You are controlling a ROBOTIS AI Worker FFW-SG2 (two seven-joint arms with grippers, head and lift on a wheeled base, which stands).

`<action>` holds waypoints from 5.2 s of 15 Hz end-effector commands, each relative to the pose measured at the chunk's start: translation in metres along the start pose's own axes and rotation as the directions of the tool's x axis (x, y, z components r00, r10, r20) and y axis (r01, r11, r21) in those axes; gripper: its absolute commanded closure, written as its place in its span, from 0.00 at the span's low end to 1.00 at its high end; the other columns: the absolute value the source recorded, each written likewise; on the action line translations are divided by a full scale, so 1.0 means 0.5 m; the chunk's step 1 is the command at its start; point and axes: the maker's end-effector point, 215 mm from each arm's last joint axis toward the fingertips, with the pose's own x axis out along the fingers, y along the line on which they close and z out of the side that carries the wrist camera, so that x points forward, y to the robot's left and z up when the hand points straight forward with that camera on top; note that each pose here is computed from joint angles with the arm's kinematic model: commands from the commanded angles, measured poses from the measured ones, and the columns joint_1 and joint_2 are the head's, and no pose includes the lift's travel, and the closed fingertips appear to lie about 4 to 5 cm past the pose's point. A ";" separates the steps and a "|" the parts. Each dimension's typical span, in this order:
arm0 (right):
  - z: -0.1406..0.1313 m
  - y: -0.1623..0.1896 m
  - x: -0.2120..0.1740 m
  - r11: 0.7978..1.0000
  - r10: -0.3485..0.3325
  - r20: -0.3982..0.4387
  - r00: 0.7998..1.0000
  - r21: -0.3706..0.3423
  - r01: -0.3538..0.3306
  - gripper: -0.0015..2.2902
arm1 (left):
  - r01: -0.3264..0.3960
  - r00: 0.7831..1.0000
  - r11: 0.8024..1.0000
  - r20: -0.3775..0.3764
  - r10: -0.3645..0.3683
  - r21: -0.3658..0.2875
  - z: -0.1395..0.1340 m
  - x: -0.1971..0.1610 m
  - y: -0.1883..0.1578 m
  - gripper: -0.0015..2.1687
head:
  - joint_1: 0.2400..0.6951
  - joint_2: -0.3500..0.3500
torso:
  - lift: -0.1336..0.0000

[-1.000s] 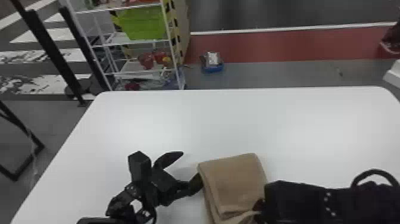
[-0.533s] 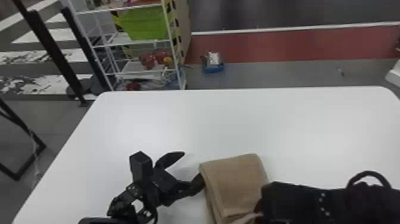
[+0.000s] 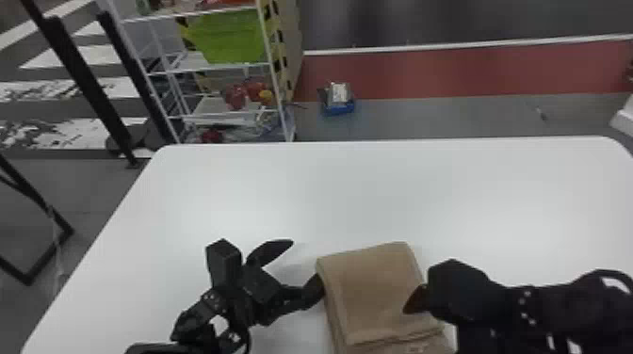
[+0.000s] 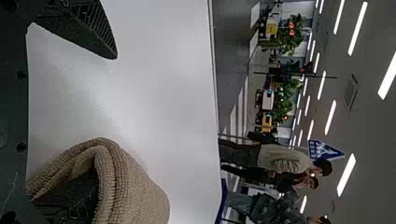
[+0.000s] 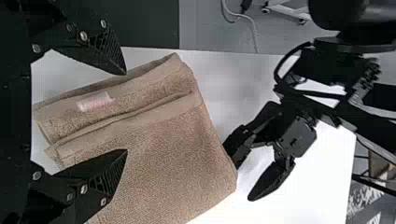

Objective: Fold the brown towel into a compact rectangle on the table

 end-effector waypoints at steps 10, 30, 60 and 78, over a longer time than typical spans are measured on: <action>-0.030 -0.035 0.015 0.990 0.018 0.048 0.999 0.136 -0.024 0.84 | 0.003 1.000 1.000 -0.001 -0.003 -0.005 -0.005 -0.004 -0.004 0.03 | 1.00 0.72 | 0.00; -0.032 0.003 0.057 0.988 0.062 0.034 0.997 0.140 -0.066 0.84 | 0.461 0.832 0.754 -0.522 -0.185 0.468 0.030 -0.089 0.054 0.02 | 1.00 0.79 | 0.00; -0.048 -0.201 -0.016 0.752 -0.524 0.105 0.845 0.524 0.401 0.02 | -0.276 0.957 0.949 0.045 0.286 -0.150 0.124 -0.186 0.194 0.03 | 1.00 0.92 | 0.00; 0.017 -0.203 0.125 0.797 -0.474 0.139 0.870 0.488 0.356 0.42 | -0.281 0.957 0.947 0.029 0.289 -0.157 0.079 -0.192 0.194 0.03 | 1.00 1.00 | 0.00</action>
